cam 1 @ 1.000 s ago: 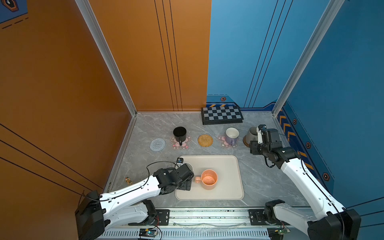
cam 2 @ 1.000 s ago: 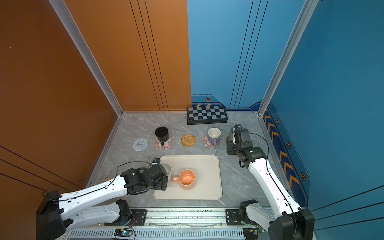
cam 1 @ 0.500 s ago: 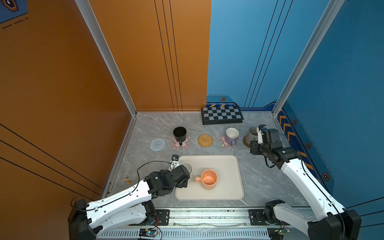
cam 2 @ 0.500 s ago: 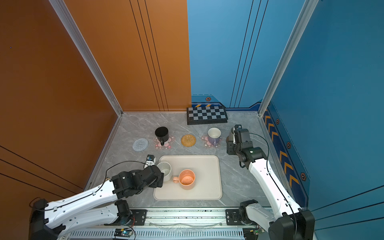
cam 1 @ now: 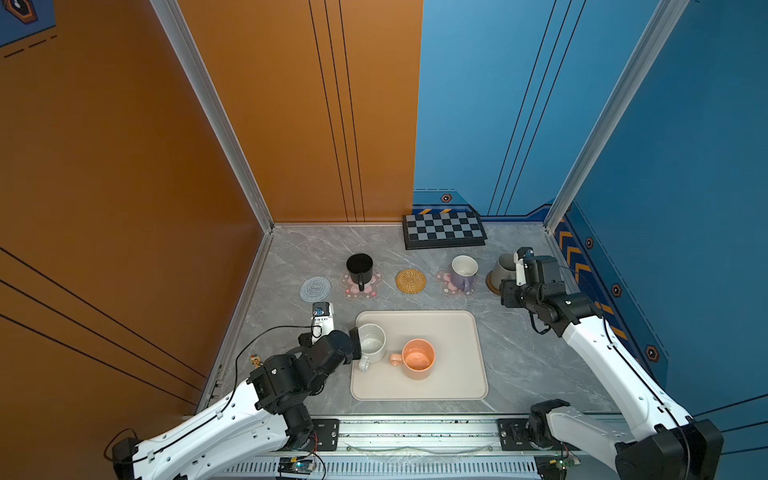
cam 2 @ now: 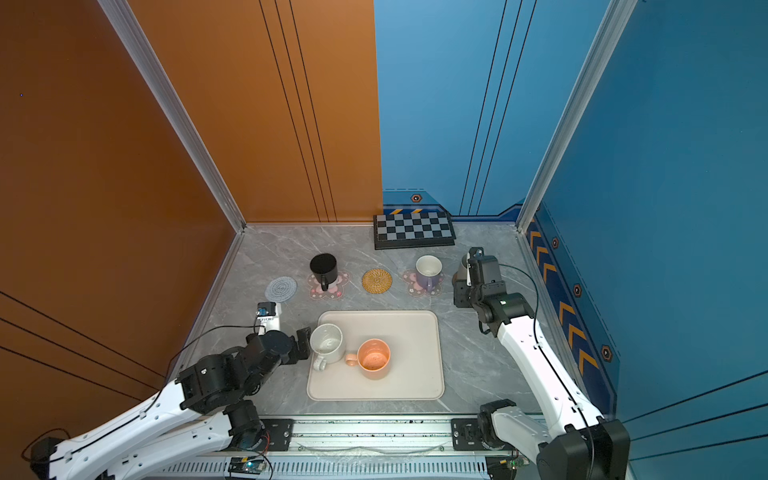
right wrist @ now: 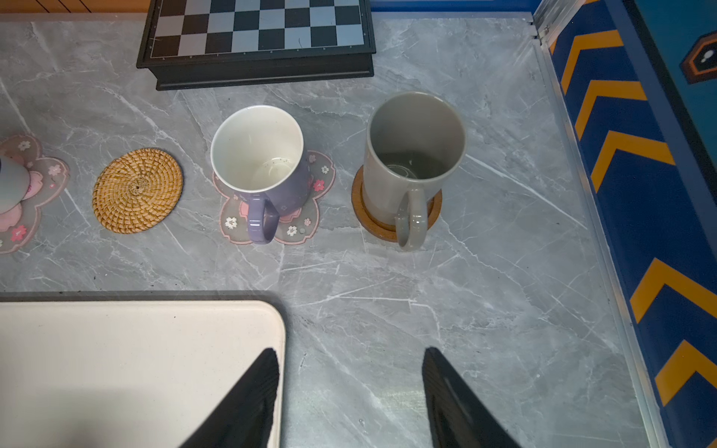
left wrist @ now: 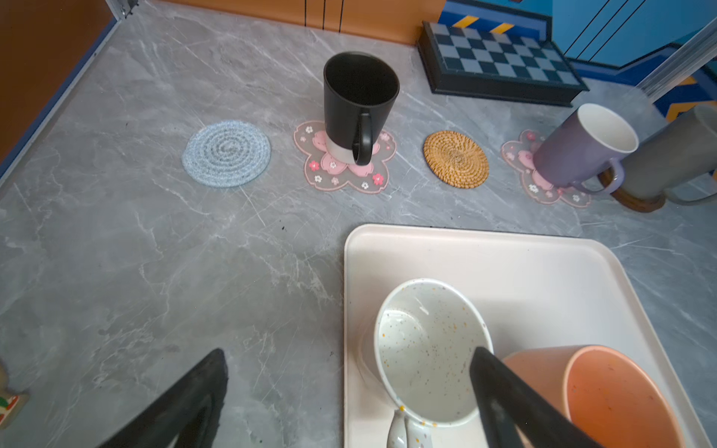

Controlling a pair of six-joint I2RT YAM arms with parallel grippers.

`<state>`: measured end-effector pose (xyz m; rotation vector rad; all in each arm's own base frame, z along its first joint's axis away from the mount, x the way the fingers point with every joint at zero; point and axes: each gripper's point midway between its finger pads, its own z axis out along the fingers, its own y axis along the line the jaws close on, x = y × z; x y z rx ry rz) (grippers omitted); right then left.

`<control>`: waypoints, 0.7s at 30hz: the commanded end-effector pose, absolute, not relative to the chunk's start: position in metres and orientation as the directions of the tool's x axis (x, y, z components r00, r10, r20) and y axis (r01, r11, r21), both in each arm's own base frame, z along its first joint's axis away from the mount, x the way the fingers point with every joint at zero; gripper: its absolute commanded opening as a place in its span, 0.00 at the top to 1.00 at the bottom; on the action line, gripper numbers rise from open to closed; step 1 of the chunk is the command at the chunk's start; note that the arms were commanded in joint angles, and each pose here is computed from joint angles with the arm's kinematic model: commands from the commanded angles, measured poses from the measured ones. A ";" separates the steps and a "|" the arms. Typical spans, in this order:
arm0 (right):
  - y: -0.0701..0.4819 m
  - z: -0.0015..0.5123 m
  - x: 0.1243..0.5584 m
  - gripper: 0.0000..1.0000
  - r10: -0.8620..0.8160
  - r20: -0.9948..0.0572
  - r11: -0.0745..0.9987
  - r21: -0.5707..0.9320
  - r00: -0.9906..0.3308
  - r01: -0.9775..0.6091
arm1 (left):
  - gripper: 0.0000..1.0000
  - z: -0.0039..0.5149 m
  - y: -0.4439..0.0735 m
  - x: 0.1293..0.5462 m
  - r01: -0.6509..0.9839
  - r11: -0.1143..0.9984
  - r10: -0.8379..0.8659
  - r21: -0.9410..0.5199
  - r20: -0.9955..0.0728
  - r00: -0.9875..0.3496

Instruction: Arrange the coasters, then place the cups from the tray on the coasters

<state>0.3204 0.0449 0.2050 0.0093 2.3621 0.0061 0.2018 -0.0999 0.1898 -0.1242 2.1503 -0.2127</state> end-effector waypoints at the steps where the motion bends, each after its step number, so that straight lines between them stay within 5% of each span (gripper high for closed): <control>1: 0.045 0.217 0.327 0.39 0.016 -0.723 1.000 -0.006 -0.690 0.029 | 0.02 0.192 -0.109 0.209 0.071 0.981 -0.123 -0.183 -0.855 -0.504; 11: 0.045 0.232 0.327 0.39 -0.015 -0.745 0.999 -0.035 -0.667 0.016 | 0.02 0.193 -0.138 0.220 0.242 0.929 -0.169 -0.280 -0.903 -0.395; 21: 0.052 0.230 0.328 0.40 -0.030 -0.740 0.999 -0.041 -0.672 0.000 | 0.02 0.162 -0.159 0.220 0.241 0.906 -0.140 -0.347 -0.784 -0.604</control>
